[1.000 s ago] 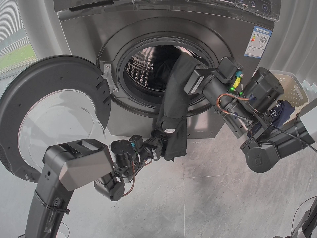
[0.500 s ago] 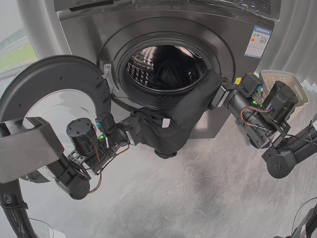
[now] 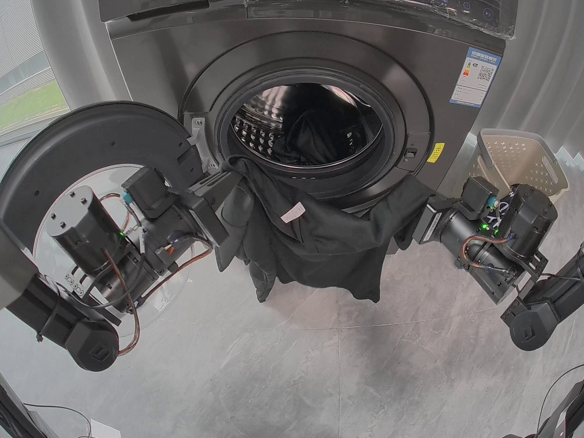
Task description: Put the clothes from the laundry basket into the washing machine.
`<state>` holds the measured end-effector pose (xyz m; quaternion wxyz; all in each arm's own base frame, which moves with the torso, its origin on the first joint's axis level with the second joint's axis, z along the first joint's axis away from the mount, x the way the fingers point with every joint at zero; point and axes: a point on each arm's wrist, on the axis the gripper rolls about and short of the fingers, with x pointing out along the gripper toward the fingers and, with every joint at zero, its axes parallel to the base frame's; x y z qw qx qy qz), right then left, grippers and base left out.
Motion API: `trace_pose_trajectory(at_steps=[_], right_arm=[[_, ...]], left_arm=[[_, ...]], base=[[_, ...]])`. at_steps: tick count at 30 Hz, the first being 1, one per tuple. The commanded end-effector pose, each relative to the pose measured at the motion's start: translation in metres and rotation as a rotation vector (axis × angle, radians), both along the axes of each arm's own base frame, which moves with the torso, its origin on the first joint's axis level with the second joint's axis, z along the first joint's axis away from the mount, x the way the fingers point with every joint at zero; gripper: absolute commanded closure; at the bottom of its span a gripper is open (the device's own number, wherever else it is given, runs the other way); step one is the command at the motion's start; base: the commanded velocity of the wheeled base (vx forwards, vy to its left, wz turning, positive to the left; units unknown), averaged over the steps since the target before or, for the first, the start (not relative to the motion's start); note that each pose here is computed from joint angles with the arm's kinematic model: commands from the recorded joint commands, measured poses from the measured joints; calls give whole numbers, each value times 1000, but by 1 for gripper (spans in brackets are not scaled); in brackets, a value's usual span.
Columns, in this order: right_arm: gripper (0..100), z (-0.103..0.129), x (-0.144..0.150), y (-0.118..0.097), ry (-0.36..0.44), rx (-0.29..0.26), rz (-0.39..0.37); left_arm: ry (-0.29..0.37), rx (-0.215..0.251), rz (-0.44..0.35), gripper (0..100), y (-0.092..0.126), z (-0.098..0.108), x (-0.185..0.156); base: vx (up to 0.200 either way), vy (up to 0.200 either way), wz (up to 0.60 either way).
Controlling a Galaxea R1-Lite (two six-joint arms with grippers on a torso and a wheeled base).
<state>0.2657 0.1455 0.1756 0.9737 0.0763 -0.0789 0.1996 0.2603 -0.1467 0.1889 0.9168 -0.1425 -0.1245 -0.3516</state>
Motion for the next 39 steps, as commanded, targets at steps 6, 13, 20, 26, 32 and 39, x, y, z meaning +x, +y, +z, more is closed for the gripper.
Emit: trace_pose_trajectory(at_steps=[6, 13, 20, 26, 32, 39], right_arm=[[100, -26, -4, 0, 97, -39, 8], [100, -47, 12, 12, 139, -63, 19], [100, -86, 25, 25, 233, -120, 32], [0, -102, 21, 37, 258, -134, 71], [0, -128, -10, 33, 377, -242, 148], [0, -143, -44, 31, 454, -329, 276]], left_arm=[[-95, -70, -52, 100, 12, 36, -27], [-99, -72, -62, 100, 10, 37, -29], [-103, -76, -53, 100, 8, 38, -26], [-93, -69, -52, 100, 7, 35, -25], [-88, -70, -45, 100, 7, 34, -24], [-76, -65, -38, 100, 4, 30, -21]], base=[[0, 0, 0], [0, 0, 0], [0, 0, 0], [0, 0, 0], [0, 0, 0], [0, 0, 0]])
